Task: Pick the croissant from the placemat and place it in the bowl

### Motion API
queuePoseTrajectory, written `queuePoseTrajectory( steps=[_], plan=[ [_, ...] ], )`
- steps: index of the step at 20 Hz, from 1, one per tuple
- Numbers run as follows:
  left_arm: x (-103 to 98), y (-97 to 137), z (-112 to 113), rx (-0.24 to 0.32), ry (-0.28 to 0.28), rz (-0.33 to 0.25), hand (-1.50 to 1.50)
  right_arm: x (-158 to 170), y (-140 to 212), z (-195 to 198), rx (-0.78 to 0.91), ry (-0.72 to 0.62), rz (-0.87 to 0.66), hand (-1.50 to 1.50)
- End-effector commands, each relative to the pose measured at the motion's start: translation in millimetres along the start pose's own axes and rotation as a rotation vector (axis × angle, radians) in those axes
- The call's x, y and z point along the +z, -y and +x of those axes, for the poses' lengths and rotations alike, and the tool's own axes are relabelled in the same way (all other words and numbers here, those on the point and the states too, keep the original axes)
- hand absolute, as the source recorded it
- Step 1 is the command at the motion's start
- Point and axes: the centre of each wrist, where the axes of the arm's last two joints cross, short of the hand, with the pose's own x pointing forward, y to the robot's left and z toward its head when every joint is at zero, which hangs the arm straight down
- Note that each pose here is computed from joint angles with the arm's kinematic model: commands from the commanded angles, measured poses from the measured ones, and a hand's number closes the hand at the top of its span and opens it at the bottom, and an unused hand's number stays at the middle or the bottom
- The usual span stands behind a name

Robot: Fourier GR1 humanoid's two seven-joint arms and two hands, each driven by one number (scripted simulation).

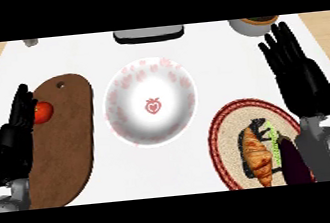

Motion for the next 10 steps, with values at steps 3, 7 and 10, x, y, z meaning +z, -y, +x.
queuePoseTrajectory(
  steps=[3,7,10],
  plan=[
    [2,34,16,0.074,0.042,-0.106,0.00,41,-8,-46,0.422,-0.187,0.219,1.50],
    [10,41,8,0.099,-0.007,-0.181,0.00,31,37,-23,1.044,-0.157,0.303,1.50],
    [17,45,-5,0.159,-0.054,-0.190,0.00,75,16,-59,0.951,0.091,0.044,-1.50]
  ],
)
